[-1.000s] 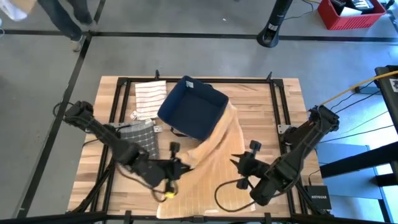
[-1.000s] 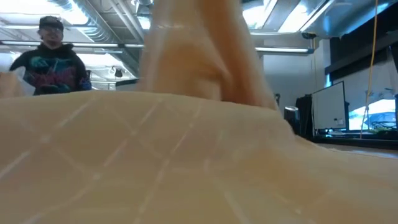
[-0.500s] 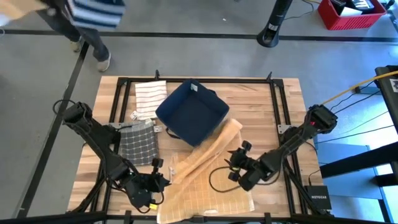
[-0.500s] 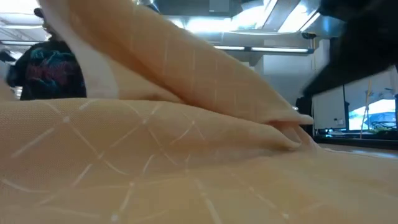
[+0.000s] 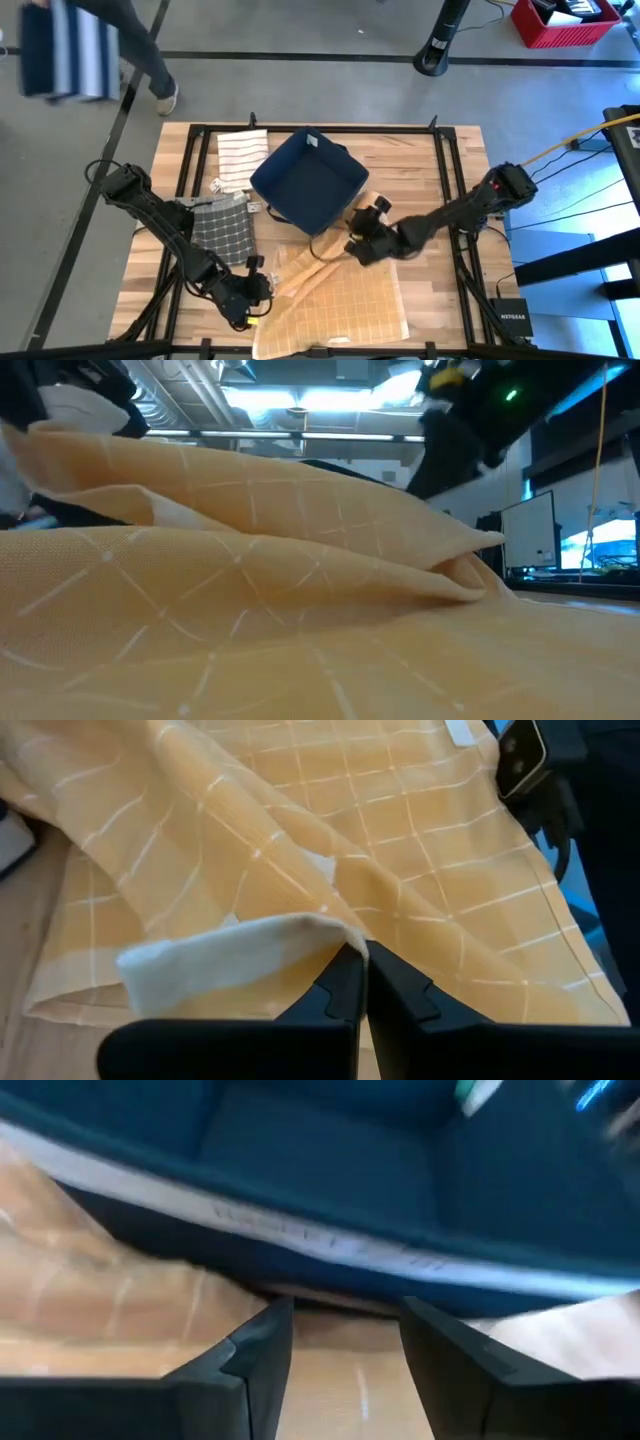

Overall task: Fold towel
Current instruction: Fold the orange towel

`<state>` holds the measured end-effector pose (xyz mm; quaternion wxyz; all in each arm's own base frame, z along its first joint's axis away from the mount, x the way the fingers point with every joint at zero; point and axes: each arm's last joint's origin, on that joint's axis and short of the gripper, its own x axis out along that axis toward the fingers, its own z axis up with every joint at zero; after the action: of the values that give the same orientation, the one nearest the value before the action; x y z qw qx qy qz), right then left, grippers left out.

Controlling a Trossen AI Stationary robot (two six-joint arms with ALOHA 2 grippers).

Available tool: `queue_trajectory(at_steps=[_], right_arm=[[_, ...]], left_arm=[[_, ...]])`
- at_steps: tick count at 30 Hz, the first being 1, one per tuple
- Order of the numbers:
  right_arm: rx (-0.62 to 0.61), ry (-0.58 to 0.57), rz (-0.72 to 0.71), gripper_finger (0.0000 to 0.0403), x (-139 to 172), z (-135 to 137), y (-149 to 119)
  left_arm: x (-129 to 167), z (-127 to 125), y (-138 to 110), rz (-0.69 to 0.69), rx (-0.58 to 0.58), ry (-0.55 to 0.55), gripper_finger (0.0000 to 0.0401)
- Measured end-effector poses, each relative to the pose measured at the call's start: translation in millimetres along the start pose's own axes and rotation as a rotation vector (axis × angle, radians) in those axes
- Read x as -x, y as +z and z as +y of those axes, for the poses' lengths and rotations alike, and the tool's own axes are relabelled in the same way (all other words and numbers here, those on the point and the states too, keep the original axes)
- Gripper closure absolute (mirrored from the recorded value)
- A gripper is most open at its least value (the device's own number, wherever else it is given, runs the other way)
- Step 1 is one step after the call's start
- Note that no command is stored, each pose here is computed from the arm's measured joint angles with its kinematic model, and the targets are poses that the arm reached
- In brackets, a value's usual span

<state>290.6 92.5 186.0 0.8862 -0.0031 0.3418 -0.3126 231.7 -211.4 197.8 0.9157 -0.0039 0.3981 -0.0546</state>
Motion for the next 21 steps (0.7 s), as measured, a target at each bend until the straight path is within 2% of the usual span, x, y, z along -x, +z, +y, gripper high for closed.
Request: queue_trajectory(at_steps=[4,11,14,18,21], right_arm=[[-0.006,0.137,0.181,0.0215,-14,-2,-4],[0.004,0.343,0.301,0.0215,23,33,-34],[0.033,0.36,0.335,0.0215,33,50,-58],[0.076,0.343,0.367,0.0215,31,68,-86],[0.084,0.349,0.392,0.0215,35,72,-82]], left_arm=[[0,0,-1,0.006,0.012,0.001,0.0397],[1,-1,-1,0.006,0.011,0.002,0.0398],[0,0,-1,0.003,0.013,0.01,0.0398],[0,1,0,-0.001,0.011,0.018,0.0399],[0,2,0,-0.003,0.011,0.021,0.0396]])
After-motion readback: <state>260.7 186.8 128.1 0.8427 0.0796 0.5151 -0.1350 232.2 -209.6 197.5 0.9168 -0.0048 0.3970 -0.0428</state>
